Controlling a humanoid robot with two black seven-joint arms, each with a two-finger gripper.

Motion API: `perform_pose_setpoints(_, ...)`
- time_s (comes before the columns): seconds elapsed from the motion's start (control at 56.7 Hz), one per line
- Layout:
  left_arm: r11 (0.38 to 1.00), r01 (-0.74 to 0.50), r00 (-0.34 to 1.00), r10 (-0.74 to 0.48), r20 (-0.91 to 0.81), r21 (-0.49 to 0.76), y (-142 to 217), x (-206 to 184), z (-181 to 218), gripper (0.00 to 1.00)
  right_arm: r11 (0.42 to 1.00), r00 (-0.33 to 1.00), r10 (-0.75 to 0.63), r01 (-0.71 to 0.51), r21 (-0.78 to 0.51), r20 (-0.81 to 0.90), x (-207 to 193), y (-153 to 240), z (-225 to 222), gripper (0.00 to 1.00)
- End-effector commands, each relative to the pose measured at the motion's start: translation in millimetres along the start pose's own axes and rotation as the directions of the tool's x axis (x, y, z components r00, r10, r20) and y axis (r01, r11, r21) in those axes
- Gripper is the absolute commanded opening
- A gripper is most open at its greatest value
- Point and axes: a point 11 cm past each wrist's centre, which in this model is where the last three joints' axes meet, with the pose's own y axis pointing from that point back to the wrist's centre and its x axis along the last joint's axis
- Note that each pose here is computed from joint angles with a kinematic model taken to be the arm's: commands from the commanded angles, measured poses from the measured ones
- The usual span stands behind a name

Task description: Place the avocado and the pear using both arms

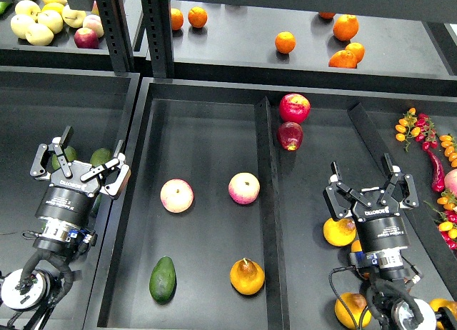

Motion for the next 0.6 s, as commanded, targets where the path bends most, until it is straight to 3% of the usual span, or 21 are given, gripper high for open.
perform_pose_setpoints(0.0, 1.000, 0.001, 1.000, -0.001, -0.002, 0.002, 0.0, -0.3, -0.5, 1.00, 1.000, 1.000, 0.000, 0.000, 0.001, 0.001, -0.1, 0.0, -0.1, 1.00)
perform_pose_setpoints(0.141, 1.000, 0.016, 1.000, -0.016, -0.004, 0.014, -4.6, -4.5, -1.1, 1.00, 1.000, 1.000, 0.000, 0.000, 0.001, 0.001, -0.1, 0.0, -0.1, 1.00)
perform_pose_setpoints(0.247, 0.993, 0.048, 0.999, -0.048, 0.001, 0.110, -13.1, -13.7, -10.0, 1.00, 1.000, 1.000, -0.011, 0.011, 0.006, -0.003, -2.8, -3.9, -2.7, 1.00)
perform_pose_setpoints(0.265, 0.979, 0.070, 0.997, -0.072, 0.006, 0.193, -19.6, -20.5, -17.1, 1.00, 0.999, 1.000, 0.024, -0.024, 0.021, 0.000, -1.3, -9.4, -8.1, 1.00)
perform_pose_setpoints(0.424, 0.875, 0.158, 0.982, -0.186, 0.018, 0.458, -46.4, -52.8, -45.3, 0.98, 0.989, 0.992, 0.092, -0.101, 0.107, 0.081, -0.5, -23.0, -32.2, 1.00)
perform_pose_setpoints(0.582, 0.800, 0.151, 0.948, -0.284, 0.146, 0.580, -73.9, -81.1, -26.5, 0.97, 0.989, 0.995, 0.058, -0.069, 0.127, 0.084, -10.9, -37.9, -40.5, 1.00)
